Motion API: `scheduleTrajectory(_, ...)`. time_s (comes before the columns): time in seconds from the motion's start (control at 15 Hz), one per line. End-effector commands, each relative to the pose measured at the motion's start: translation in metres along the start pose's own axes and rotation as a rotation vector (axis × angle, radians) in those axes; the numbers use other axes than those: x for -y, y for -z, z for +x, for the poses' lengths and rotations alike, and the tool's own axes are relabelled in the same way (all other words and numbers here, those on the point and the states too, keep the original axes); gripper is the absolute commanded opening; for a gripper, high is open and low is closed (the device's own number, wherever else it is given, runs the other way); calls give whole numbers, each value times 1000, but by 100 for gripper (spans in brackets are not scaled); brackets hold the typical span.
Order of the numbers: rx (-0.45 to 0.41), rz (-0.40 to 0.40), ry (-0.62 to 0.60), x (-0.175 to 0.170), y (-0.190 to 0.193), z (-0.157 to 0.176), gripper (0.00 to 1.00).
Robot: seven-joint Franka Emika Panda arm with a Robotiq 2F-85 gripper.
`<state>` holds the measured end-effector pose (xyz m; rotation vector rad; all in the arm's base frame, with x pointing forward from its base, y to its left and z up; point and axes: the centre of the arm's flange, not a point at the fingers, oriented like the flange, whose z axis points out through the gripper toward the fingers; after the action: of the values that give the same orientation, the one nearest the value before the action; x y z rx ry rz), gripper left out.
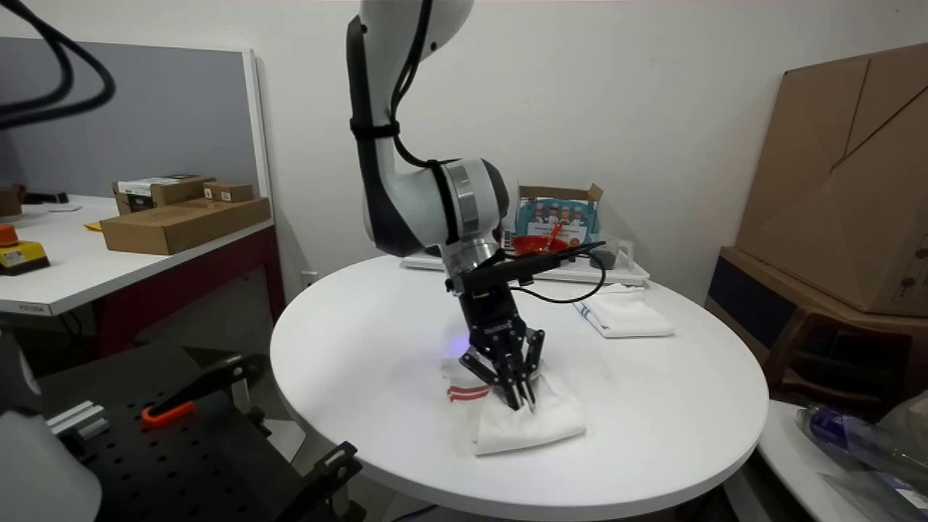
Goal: Use the red and white towel to wipe the tabletop
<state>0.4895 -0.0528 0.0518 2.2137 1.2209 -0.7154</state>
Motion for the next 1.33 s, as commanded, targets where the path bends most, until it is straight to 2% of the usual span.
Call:
scheduleTrajectory(0.0, -47, -4, 111, 78, 24, 15, 9)
scheduleTrajectory(0.33, -119, -97, 162, 113, 83, 78, 9)
scheduleTrajectory(0.67, -155, -185, 135, 120, 138, 162, 9)
scheduleTrajectory(1.0, -124, -257, 49, 94, 177, 234, 9)
scheduleTrajectory(1.27, -99, -292, -23, 47, 190, 260, 9)
